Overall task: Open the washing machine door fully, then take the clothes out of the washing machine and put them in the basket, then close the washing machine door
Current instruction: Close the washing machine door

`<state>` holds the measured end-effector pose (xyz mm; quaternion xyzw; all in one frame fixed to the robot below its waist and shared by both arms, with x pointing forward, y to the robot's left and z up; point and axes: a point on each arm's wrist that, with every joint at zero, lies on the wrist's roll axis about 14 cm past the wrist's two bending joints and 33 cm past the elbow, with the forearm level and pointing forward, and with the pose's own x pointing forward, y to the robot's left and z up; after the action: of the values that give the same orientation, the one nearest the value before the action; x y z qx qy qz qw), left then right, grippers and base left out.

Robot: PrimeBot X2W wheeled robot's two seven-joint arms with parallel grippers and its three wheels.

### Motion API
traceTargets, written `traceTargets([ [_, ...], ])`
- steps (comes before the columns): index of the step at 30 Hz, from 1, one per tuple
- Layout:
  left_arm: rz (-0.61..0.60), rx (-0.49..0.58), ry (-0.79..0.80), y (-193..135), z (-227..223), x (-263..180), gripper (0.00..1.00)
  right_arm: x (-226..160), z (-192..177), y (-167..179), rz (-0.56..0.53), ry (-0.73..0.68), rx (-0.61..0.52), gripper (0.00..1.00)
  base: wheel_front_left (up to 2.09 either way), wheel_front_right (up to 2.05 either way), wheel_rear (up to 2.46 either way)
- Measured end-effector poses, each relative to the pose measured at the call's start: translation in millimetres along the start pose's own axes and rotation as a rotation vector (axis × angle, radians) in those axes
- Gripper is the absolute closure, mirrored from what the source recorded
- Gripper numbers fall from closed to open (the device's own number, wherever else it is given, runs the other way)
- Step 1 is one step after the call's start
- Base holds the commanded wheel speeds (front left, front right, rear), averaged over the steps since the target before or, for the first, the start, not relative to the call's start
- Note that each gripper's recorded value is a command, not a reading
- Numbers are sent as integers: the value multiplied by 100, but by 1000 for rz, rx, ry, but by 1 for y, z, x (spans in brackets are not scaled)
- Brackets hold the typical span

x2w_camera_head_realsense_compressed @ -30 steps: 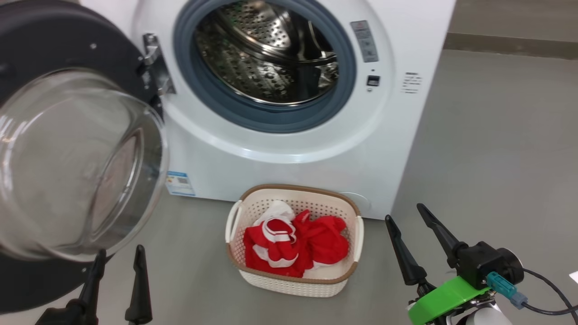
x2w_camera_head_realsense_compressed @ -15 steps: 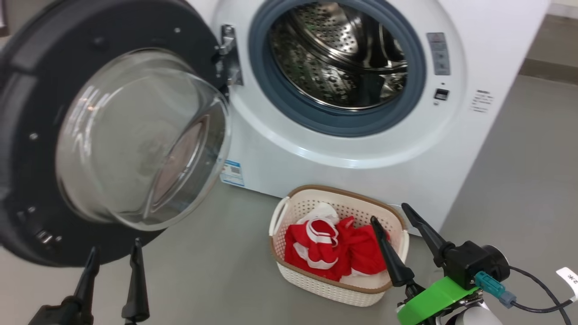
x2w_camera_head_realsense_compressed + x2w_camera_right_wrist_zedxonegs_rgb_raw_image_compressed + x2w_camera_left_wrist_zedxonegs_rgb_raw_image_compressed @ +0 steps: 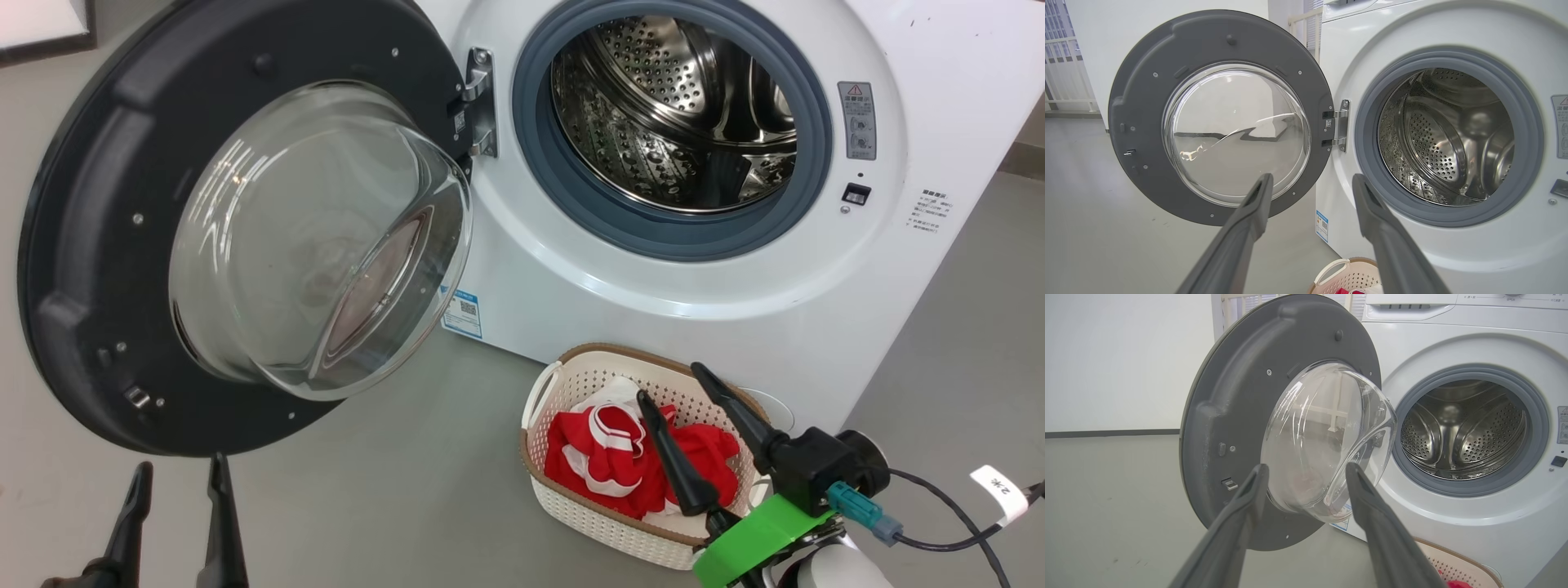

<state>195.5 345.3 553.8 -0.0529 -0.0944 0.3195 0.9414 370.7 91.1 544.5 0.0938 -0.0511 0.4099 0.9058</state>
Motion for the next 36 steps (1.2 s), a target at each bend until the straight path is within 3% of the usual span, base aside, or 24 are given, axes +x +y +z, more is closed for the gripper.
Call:
traceTargets([
  [10, 15, 5, -2, 4, 0, -3, 0, 0, -7, 7, 22, 21, 2, 0, 0, 0, 0],
  [12, 15, 4, -1, 4, 0, -3, 62, 1, -6, 7, 22, 20, 1, 0, 0, 0, 0],
  [13, 15, 3, -1, 4, 0, -3, 86, 2, -6, 6, 23, 17, 0, 0, 0, 0, 0],
  [14, 15, 0, 0, 4, -1, -3, 100, 3, -4, 6, 23, 14, -1, 0, 0, 0, 0],
  [24, 48, 10, -28, 10, 6, 1, 100, 3, -8, 4, 18, 22, 3, 0, 0, 0, 0],
  [36, 78, 13, -336, 23, 102, 62, 100, -1, -13, -4, -7, 38, 5, 0, 0, 0, 0],
])
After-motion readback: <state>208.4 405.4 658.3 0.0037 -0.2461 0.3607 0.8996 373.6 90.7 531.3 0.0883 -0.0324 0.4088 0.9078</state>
